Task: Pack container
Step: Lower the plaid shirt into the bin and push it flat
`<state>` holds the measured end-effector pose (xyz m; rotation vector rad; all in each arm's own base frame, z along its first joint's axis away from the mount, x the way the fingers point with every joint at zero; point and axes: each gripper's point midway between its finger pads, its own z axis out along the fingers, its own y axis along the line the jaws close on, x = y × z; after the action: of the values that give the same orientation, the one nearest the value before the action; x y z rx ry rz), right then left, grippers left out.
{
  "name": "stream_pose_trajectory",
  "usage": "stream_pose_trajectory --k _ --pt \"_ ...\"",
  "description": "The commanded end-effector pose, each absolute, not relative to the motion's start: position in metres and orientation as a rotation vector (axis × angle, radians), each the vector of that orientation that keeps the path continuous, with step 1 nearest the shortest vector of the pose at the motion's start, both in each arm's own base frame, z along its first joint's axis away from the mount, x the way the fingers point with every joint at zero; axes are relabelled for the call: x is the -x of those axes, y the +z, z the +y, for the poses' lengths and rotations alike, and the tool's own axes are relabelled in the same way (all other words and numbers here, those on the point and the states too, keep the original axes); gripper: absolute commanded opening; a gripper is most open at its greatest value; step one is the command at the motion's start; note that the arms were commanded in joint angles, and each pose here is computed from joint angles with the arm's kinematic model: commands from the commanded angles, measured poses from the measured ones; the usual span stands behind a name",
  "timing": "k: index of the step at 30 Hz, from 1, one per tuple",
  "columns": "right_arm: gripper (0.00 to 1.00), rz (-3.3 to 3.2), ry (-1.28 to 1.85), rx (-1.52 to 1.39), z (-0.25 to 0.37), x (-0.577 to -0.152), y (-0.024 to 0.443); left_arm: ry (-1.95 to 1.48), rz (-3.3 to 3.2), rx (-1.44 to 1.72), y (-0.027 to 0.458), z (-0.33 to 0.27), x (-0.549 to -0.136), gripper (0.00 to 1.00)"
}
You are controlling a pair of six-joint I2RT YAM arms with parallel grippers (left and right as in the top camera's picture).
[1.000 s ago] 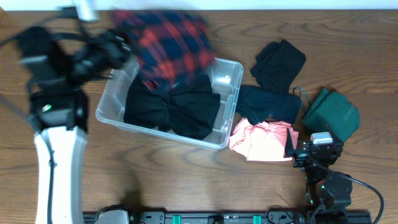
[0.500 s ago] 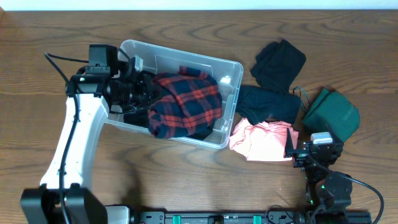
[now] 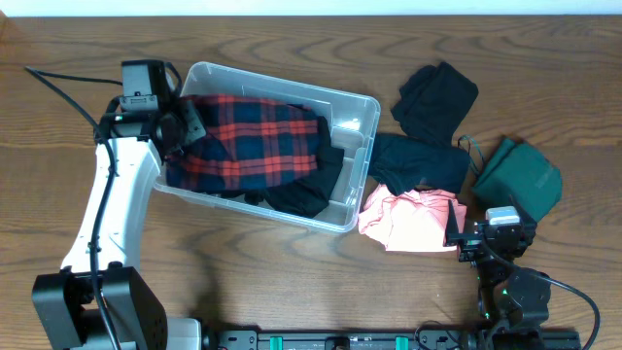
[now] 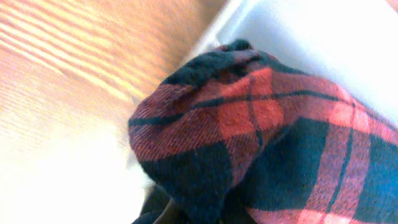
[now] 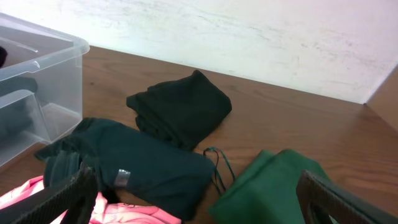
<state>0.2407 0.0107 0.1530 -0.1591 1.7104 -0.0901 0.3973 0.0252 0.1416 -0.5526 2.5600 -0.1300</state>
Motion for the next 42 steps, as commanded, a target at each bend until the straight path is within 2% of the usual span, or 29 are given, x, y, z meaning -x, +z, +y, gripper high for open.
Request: stream_pose_trajectory --k 1,4,8,11,16,18,19,22,32,35,39,42 --pt "0.99 1.707 -0.110 0.163 0.009 -0.241 0.153 -0.030 2.521 0.611 0.143 0.045 -0.401 0.08" --pt "0.99 1.707 -0.110 0.163 0.009 -0.241 0.153 -0.047 2.536 0.608 0.140 0.042 -0.400 0.14" --pt "0.99 1.707 -0.110 0.163 0.009 -0.241 0.153 -0.233 2.531 0.560 0.151 0.019 -0.405 0.57" --pt "0.99 1.707 -0.110 0.163 0.009 -0.241 0.153 -0.375 2.471 0.512 0.180 0.002 -0.416 0.69" --pt "0.99 1.707 -0.110 0.163 0.009 -0.241 0.153 -0.398 2.409 0.474 0.209 -0.010 -0.424 0.68" --pt "0.99 1.707 -0.110 0.163 0.009 -0.241 0.153 -0.368 2.434 0.475 0.201 -0.012 -0.421 0.62" --pt "0.99 1.707 -0.110 0.163 0.009 -0.241 0.153 -0.332 2.463 0.484 0.193 -0.012 -0.418 0.57" --pt "0.99 1.707 -0.110 0.163 0.009 -0.241 0.153 -0.241 2.550 0.546 0.162 -0.012 -0.409 0.50" --pt "0.99 1.707 -0.110 0.163 0.009 -0.241 0.153 -0.066 2.923 0.593 0.019 -0.019 -0.393 0.49" --pt "0.99 1.707 -0.110 0.163 0.009 -0.241 0.153 -0.063 2.949 0.671 -0.009 -0.019 -0.394 0.49" --pt "0.99 1.707 -0.110 0.163 0.009 -0.241 0.153 -0.099 2.883 0.664 0.012 -0.021 -0.411 0.50" --pt "0.99 1.707 -0.110 0.163 0.009 -0.241 0.153 -0.142 2.766 0.630 0.064 -0.022 -0.438 0.57"
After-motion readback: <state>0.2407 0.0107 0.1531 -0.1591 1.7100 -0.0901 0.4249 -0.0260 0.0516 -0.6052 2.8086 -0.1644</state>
